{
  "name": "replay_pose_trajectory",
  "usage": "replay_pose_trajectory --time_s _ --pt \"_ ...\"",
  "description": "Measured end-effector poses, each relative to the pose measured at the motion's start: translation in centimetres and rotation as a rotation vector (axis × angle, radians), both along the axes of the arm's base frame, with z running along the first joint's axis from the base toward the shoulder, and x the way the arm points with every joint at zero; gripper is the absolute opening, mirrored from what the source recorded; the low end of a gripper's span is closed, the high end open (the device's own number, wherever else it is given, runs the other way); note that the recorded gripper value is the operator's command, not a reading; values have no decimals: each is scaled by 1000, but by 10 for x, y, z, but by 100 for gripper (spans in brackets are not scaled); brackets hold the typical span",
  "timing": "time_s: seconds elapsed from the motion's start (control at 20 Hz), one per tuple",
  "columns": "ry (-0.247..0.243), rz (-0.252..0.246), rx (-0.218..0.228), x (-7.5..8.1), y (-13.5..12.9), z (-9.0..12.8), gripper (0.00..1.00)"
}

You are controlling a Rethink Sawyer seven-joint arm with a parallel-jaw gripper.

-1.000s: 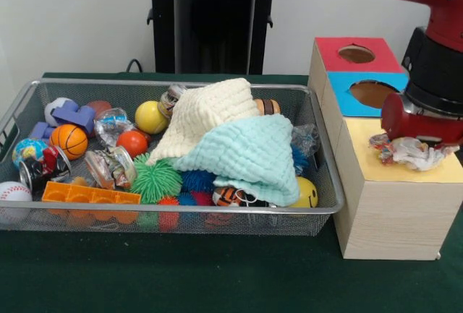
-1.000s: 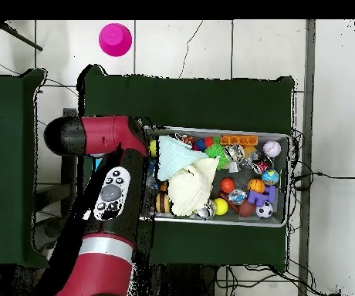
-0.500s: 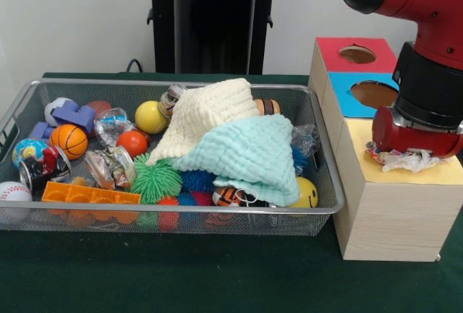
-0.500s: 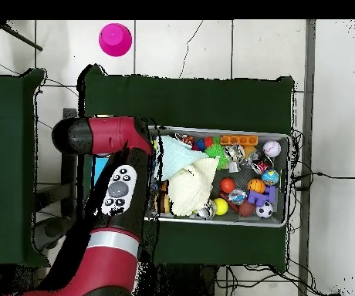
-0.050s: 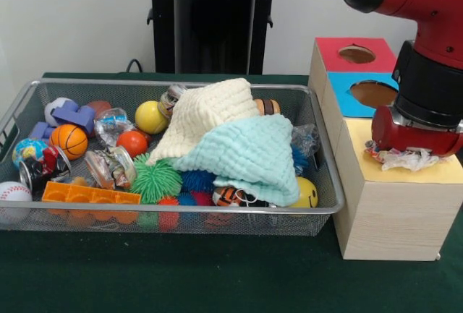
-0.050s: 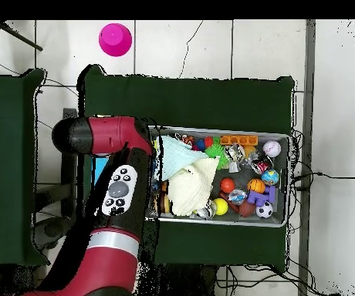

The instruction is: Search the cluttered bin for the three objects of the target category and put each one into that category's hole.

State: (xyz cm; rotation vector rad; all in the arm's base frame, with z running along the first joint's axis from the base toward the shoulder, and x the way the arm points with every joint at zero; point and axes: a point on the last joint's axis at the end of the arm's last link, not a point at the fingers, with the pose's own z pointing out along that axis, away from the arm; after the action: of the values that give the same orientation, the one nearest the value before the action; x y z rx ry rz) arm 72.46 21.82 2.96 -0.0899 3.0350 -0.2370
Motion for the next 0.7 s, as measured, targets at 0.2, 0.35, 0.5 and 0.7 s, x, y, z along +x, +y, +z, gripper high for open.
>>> replay_pose_trajectory --time_s 0.2,0.35,0.5,0.7 --pt "64 -16 7 -4 2 20 0" --pt "147 -35 14 -11 3 48 0" --pt "206 -54 19 -14 2 85 0" --pt "202 -58 25 -10 3 111 0"
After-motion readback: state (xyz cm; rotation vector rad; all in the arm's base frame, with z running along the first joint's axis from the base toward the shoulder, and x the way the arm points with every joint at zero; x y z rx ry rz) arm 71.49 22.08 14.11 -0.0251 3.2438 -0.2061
